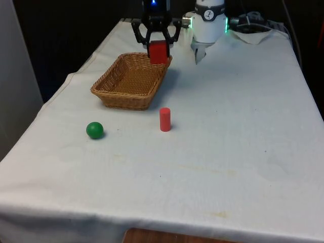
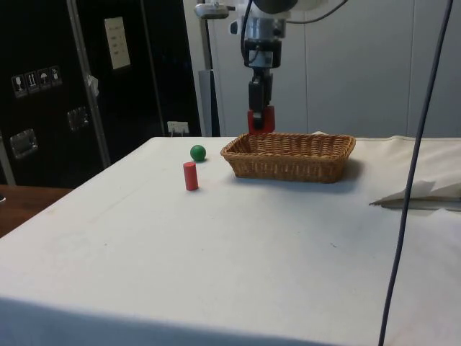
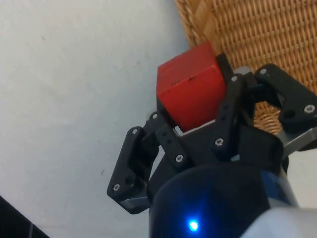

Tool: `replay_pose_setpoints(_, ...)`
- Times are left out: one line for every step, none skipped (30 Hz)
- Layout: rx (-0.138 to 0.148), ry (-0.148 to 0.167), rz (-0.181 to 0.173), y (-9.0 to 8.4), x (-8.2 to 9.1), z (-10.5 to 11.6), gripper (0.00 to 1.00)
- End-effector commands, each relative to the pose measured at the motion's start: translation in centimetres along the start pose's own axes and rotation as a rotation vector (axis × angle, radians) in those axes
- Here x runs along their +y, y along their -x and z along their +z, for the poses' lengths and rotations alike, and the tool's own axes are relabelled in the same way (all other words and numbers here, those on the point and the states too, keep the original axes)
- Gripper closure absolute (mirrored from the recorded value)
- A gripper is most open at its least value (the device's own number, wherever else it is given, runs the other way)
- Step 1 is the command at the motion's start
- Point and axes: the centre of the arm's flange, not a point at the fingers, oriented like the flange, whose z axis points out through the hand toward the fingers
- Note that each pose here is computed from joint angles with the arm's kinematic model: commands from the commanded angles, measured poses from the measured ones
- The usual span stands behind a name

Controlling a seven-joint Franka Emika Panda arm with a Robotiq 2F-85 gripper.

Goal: Pick up the object to the left of the cylinder and place it into the basket.

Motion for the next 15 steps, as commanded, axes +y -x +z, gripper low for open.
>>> replay_pose_setpoints(-0.002,0.001,-0.003,0.1,0.2,0.1,1.0)
replay_pose_setpoints(-0.004,0.017,-0.006,0.3,0.5,0.2,1.0)
replay_pose_setpoints(-0.008,0.02,-0.008,0.4,0.7,0.3,1.0)
replay_pose_setpoints(-0.013,0.027,-0.01,0.6,1.0,0.4,1.0)
replay_pose_setpoints(-0.017,0.03,-0.011,0.7,1.1,0.5,1.0)
replay_pose_setpoints(-0.02,0.034,-0.013,0.8,1.3,0.5,1.0)
replay_pose_setpoints(-0.024,0.037,-0.015,1.0,1.5,0.7,1.0)
replay_pose_setpoints(-0.025,0.041,-0.016,1.0,1.6,0.7,1.0)
replay_pose_setpoints(-0.028,0.046,-0.015,1.2,1.8,0.7,1.0)
replay_pose_setpoints(-0.03,0.026,-0.013,1.1,1.4,0.6,1.0)
replay_pose_setpoints(-0.031,0.05,-0.015,1.3,2.1,0.8,1.0)
replay_pose_setpoints(-0.032,0.054,-0.016,1.4,2.2,0.9,1.0)
replay_pose_setpoints(-0.035,0.063,-0.016,1.7,2.6,1.0,1.0)
replay_pose_setpoints(-0.037,0.067,-0.016,1.8,2.8,1.1,1.0)
replay_pose_setpoints(-0.039,0.072,-0.018,1.9,3.0,1.2,1.0)
